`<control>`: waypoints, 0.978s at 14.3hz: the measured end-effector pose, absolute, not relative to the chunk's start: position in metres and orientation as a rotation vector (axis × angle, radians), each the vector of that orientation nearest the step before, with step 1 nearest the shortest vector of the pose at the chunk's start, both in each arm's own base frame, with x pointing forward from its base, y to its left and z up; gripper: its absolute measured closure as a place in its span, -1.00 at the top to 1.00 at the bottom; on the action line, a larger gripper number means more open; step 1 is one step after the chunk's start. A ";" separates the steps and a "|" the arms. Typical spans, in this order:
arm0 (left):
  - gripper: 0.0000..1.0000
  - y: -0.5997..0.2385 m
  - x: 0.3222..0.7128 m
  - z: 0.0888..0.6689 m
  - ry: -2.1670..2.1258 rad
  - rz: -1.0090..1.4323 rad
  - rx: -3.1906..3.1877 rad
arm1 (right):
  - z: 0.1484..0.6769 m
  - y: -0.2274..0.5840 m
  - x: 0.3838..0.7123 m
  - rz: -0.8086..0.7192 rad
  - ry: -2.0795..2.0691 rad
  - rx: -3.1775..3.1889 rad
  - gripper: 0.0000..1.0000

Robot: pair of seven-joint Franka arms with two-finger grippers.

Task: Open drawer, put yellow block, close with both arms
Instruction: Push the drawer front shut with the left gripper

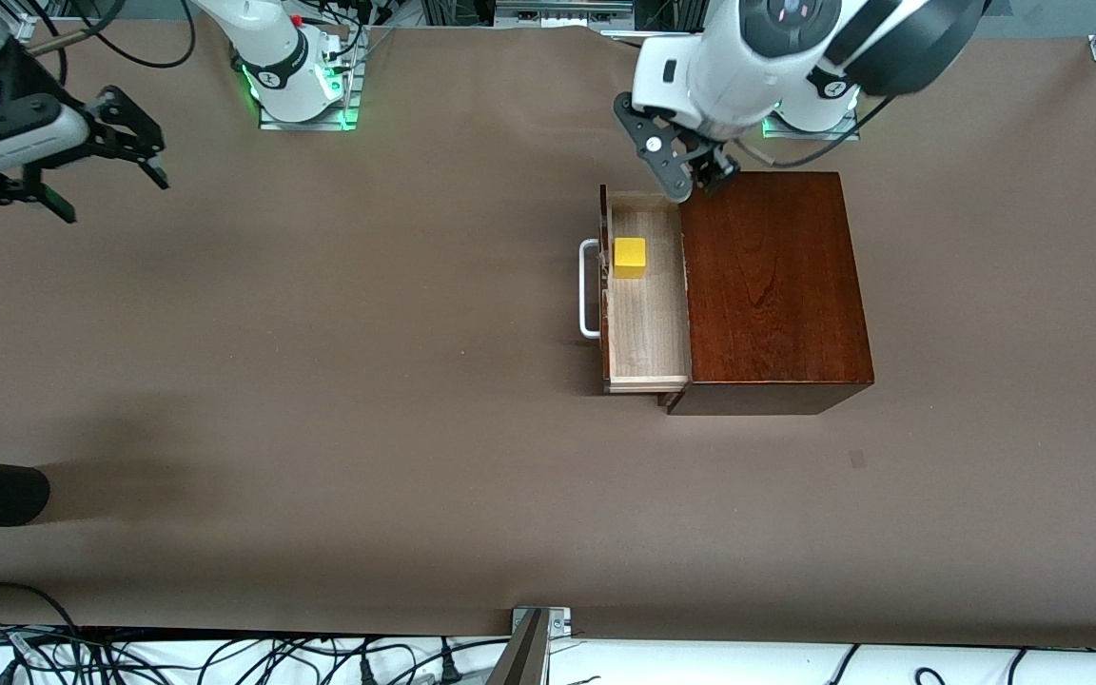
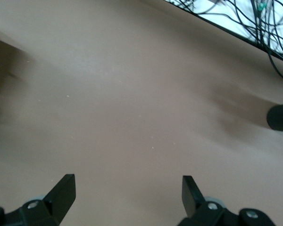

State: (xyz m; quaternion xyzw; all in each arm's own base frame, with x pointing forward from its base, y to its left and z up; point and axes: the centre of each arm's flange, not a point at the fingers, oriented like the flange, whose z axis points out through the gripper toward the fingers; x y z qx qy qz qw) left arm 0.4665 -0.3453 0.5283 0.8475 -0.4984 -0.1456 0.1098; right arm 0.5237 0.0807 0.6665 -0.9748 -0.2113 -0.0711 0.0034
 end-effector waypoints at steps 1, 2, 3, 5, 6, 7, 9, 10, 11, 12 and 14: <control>1.00 -0.350 0.475 0.520 -1.564 -0.386 2.407 | 0.665 0.076 0.524 -0.218 -0.649 -3.060 1.00; 1.00 -0.358 0.484 0.510 -1.655 -0.335 2.326 | 0.663 0.073 0.525 -0.213 -0.642 -3.062 1.00; 1.00 -0.370 0.490 0.498 -1.729 -0.287 2.256 | 0.662 0.071 0.526 -0.209 -0.636 -3.063 1.00; 1.00 -0.403 0.491 0.475 -1.809 -0.215 2.176 | 0.661 0.066 0.528 -0.208 -0.620 -3.066 1.00; 1.00 -0.419 0.487 0.465 -1.841 -0.187 2.151 | 0.660 0.063 0.529 -0.208 -0.613 -3.067 1.00; 1.00 -0.437 0.481 0.456 -1.887 -0.161 2.131 | 0.658 0.062 0.533 -0.210 -0.609 -3.068 1.00; 1.00 -0.472 0.467 0.432 -2.011 -0.113 2.107 | 0.656 0.062 0.546 -0.219 -0.607 -3.066 1.00; 1.00 -0.486 0.462 0.416 -2.064 -0.102 2.094 | 0.655 0.063 0.553 -0.221 -0.606 -3.065 1.00; 1.00 -0.497 0.460 0.396 -2.097 -0.099 2.083 | 0.653 0.063 0.558 -0.220 -0.606 -3.065 1.00; 1.00 -0.504 0.461 0.374 -2.123 -0.099 2.076 | 0.652 0.063 0.562 -0.218 -0.606 -3.066 1.00; 1.00 -0.505 0.467 0.340 -2.164 -0.126 2.077 | 0.648 0.063 0.567 -0.209 -0.606 -3.066 1.00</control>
